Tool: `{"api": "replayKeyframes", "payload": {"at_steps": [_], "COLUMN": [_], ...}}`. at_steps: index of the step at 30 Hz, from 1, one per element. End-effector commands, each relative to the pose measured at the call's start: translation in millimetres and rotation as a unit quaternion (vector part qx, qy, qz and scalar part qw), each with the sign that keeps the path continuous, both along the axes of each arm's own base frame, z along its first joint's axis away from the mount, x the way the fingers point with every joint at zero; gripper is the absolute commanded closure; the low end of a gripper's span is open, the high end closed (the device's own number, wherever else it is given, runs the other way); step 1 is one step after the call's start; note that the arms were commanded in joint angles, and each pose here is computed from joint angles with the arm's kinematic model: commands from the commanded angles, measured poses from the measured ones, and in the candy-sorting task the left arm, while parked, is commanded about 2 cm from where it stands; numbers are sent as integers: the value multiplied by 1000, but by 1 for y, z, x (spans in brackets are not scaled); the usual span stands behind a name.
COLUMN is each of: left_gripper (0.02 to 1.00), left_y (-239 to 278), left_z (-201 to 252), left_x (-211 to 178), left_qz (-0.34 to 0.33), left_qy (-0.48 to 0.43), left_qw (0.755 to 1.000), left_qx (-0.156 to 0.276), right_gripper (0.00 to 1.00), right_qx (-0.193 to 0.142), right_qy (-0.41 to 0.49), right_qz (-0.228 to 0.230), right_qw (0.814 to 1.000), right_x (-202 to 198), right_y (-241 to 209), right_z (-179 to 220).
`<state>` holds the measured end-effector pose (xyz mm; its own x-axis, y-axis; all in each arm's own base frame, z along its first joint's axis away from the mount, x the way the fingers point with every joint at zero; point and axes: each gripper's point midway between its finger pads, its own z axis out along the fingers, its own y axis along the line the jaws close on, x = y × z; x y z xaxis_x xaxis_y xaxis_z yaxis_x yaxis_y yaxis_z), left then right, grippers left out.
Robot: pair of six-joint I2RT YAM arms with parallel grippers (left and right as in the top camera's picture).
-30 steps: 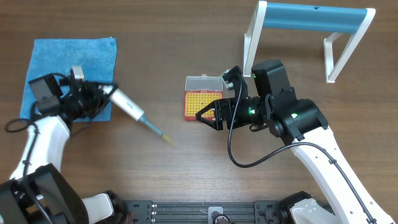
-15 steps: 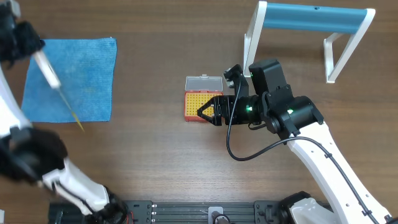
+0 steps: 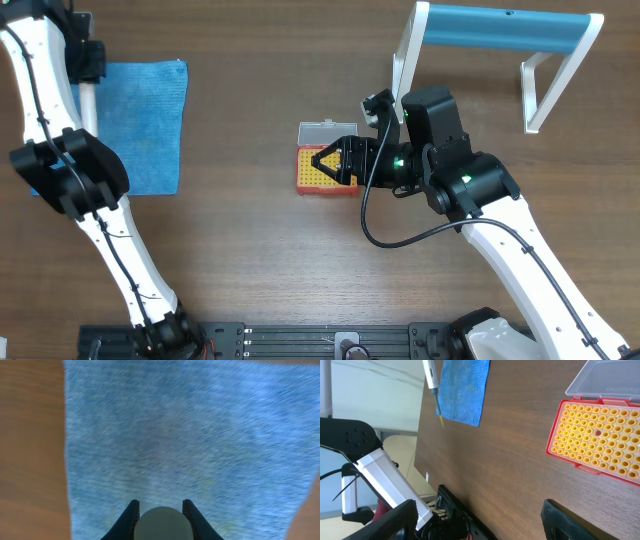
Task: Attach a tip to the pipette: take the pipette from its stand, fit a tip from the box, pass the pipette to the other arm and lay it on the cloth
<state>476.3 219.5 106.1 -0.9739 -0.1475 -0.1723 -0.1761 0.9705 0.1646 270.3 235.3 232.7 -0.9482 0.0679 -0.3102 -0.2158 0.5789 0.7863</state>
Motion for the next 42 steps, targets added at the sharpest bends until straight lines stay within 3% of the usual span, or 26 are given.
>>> {"api": "replayKeyframes", "payload": {"at_steps": [1,4,7,12,20,23,29,30,31,32,33,36,42], "left_gripper": [991,989,989,989,976,684,695,533,292,163,104,99,99], "left_y": [25,19,0,-4,-7,-10,-10,-12,-15,-20,-27,-34,-55], "left_z": [-2,-22,-48,-80,-81,-81,-81,-81,-80,-76,-67,-35,87], "left_x": [-11,-11,-8,-16,-13,-12,-12,-14,-17,-21,-25,-21,-29], "left_qz": [5,0,-9,-16,-21,-21,-15,-7,-7,-10,-10,-14,-30], "left_qy": [23,37,43,81,75,72,71,74,83,92,97,72,-38], "left_qw": [999,999,998,994,994,994,994,994,993,992,991,994,997], "left_qx": [36,12,-47,-66,-73,-80,-80,-83,-86,-90,-92,-81,-56], "right_gripper": [200,200,200,200,198,198,200,200,200,200,198,200,200], "right_qx": [-5,-6,-4,-10,-16,-16,-16,-16,-16,-15,-11,-7,-34], "right_qy": [-2,-3,5,10,12,12,12,12,11,9,1,-36,-138], "right_qz": [-15,-17,-22,-38,-51,-51,-51,-51,-51,-51,-51,-40,-1], "right_qw": [1000,1000,1000,999,999,999,999,999,999,999,999,999,990], "right_x": [6,6,6,10,13,13,13,13,13,13,16,22,31], "right_y": [-2,-2,-2,-5,-7,-7,-7,-7,-7,-7,-6,-3,-4], "right_z": [1,1,1,-1,-3,-3,-3,-3,-3,-2,1,8,15]}}
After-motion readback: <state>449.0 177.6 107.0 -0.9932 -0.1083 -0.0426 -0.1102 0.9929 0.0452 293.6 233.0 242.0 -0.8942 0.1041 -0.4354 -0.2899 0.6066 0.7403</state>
